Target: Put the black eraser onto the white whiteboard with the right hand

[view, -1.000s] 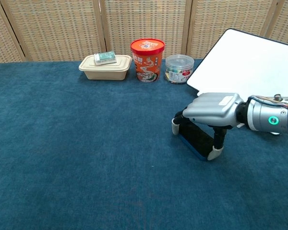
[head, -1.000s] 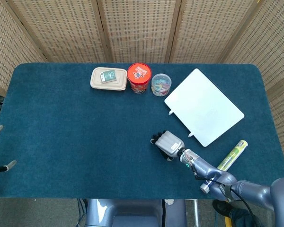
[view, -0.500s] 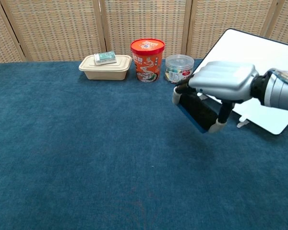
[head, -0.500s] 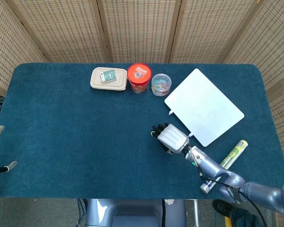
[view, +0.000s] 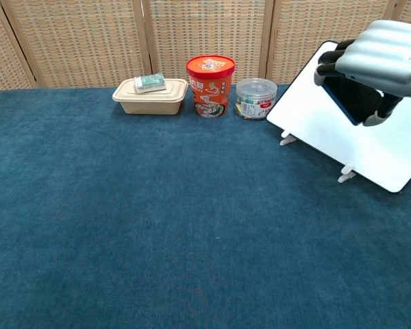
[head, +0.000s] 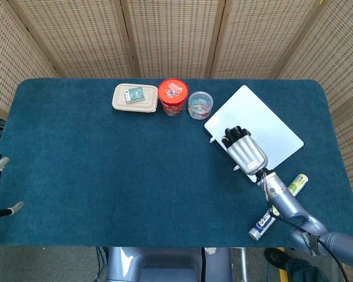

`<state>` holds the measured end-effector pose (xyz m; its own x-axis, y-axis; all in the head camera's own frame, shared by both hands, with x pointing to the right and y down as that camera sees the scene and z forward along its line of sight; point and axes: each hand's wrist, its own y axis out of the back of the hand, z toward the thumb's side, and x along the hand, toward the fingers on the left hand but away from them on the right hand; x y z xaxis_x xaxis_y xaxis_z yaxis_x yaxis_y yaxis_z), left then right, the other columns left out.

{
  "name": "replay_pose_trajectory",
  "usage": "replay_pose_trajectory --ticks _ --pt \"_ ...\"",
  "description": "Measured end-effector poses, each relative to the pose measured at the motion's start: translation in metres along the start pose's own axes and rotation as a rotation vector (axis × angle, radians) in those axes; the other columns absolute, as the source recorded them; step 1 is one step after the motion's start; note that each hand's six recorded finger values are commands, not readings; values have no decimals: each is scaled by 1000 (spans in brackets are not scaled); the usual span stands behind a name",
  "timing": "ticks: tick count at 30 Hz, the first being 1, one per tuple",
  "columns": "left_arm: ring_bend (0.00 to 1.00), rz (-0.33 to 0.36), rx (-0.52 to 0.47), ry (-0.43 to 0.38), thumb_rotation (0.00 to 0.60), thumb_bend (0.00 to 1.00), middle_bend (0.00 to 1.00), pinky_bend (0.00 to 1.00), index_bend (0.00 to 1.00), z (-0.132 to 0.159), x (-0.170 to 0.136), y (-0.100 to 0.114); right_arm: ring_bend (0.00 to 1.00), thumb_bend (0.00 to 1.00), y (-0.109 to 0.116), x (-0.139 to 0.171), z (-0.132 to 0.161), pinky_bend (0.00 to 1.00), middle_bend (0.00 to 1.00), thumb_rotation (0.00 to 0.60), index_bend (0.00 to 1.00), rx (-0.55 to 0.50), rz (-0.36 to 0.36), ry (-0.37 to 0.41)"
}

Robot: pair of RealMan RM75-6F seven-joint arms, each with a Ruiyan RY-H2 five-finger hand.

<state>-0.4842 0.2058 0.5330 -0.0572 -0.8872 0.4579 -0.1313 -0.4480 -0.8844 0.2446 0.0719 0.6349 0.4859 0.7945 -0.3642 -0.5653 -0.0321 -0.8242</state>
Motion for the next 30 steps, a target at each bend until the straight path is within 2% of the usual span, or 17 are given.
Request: replay_pose_trajectory --ticks 7,11,18,19,20,21,23,24,26,30 --pt "0 -1 0 0 600 0 0 0 0 0 0 0 415 105 -26 9 -11 449 452 600 475 164 90 -68" --pt "0 0 -1 3 600 0 0 0 0 -1 0 0 415 105 -40 11 -11 448 449 600 474 174 164 -92" --pt "0 -4 0 3 600 0 0 0 0 -1 0 -1 409 104 -49 9 -10 448 418 600 474 153 216 -104" --pt "0 -4 0 4 600 0 0 0 0 -1 0 -1 391 94 -50 9 -10 448 388 600 457 150 221 -108" --pt "0 -4 0 4 600 0 0 0 0 -1 0 -1 320 68 -51 8 -12 440 304 600 386 146 227 -113" --pt "0 -5 0 4 600 0 0 0 0 -1 0 -1 201 36 -52 8 -13 391 185 600 279 143 232 -117" --pt "0 -6 2 3 600 0 0 0 0 -1 0 -1 35 2 -55 9 -14 249 32 600 98 135 246 -124" --pt "0 -7 3 3 600 0 0 0 0 0 0 -1 0 0 -57 9 -15 167 1 600 41 130 255 -127" --pt "0 -8 5 3 600 0 0 0 0 0 1 -2 0 0 -61 11 -17 101 0 600 3 110 283 -139" --pt "0 -11 9 4 600 0 0 0 0 0 1 -3 0 0 -62 13 -20 75 0 600 0 52 326 -162"
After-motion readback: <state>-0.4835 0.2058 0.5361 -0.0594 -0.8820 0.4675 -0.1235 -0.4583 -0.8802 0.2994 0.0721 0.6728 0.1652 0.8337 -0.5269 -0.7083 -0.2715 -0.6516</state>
